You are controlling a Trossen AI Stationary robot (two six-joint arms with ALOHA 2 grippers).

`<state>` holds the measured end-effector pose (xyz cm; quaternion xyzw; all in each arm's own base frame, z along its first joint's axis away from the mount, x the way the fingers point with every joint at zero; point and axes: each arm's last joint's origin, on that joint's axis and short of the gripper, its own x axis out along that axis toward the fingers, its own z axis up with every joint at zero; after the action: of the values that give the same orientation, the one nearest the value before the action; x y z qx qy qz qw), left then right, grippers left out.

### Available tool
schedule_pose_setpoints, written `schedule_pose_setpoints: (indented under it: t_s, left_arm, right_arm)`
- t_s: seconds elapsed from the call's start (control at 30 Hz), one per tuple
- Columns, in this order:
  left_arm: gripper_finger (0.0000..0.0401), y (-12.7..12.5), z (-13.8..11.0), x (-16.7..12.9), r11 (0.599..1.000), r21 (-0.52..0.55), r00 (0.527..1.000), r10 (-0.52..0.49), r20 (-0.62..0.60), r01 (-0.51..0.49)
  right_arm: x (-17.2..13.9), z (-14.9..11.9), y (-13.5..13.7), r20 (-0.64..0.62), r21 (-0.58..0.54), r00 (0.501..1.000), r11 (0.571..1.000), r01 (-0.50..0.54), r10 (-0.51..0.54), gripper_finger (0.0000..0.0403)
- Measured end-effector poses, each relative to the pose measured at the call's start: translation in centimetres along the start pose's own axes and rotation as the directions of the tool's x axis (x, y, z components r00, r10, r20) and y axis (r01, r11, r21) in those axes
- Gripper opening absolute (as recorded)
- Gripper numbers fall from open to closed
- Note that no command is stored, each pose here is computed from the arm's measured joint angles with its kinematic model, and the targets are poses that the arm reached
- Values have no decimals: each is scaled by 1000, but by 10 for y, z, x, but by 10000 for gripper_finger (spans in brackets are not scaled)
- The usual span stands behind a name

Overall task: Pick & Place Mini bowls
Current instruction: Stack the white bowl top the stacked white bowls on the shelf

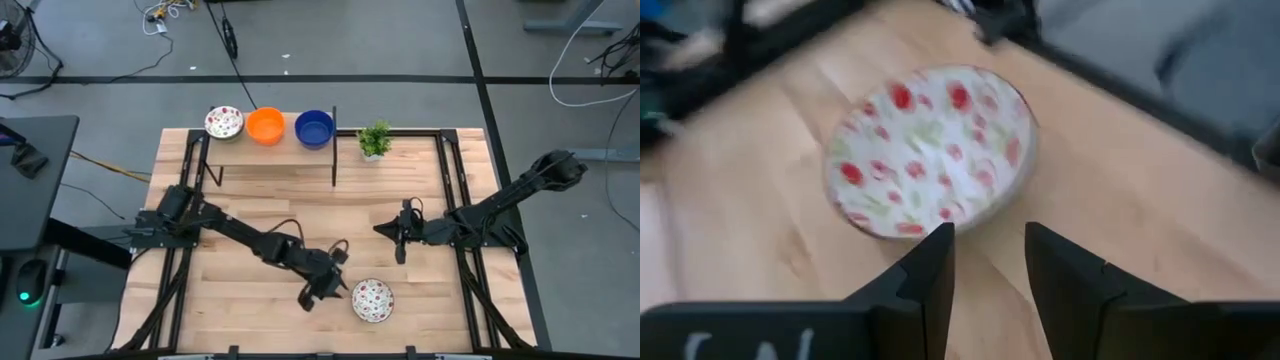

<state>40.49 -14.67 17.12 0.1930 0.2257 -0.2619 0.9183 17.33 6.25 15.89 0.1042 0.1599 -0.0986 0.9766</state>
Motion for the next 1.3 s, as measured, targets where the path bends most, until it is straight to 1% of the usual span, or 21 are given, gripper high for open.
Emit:
schedule_pose_setpoints:
  t_s: [0.07,0.1,0.13,0.23,0.3,0.4,0.6,0.63,0.67,0.77,0.87,1.03,1.2,1.3]
  left_arm:
    - [129,-1,4,7,996,81,999,-31,-42,35]
    - [129,-4,2,8,991,124,996,-48,-77,57]
    - [129,-5,3,10,984,167,995,-53,-87,67]
    - [129,-10,2,13,952,294,993,-60,-98,86]
    - [130,-13,-1,15,931,352,992,-60,-113,97]
    - [143,-13,-3,21,926,370,994,-35,-101,70]
    - [200,-11,-2,29,921,389,999,18,-28,-6]
    - [208,-10,-1,32,916,401,1000,31,-1,-28]
    - [213,-10,-2,33,908,418,999,45,1,-42]
    - [218,-10,-6,38,880,472,998,57,8,-54]
    - [210,-9,-10,41,868,495,998,55,9,-52]
    - [182,-6,-12,50,854,517,998,55,10,-52]
    - [153,-4,-10,59,855,519,1000,17,12,-21]
    - [128,-4,-10,60,856,518,1000,-4,4,2]
  right_arm:
    - [0,1,0,5,3,1000,1000,-3,3,8]
    - [0,1,1,11,6,1000,1000,-8,8,9]
    - [0,2,1,14,7,1000,1000,-13,13,9]
    - [0,2,2,12,9,999,999,-31,31,9]
    - [0,2,2,13,8,999,999,-40,40,9]
    - [0,3,2,17,11,999,999,-43,43,7]
    - [0,4,3,28,11,999,999,-47,47,9]
    - [0,4,3,27,9,999,999,-47,46,9]
    - [0,4,3,28,9,999,999,-47,47,9]
    - [0,3,3,25,8,999,999,-46,46,8]
    - [0,3,3,26,8,999,999,-46,46,10]
    - [0,3,3,22,5,999,999,-44,44,10]
    - [0,3,3,22,5,999,999,-45,44,10]
    - [0,3,3,20,5,999,999,-49,49,10]
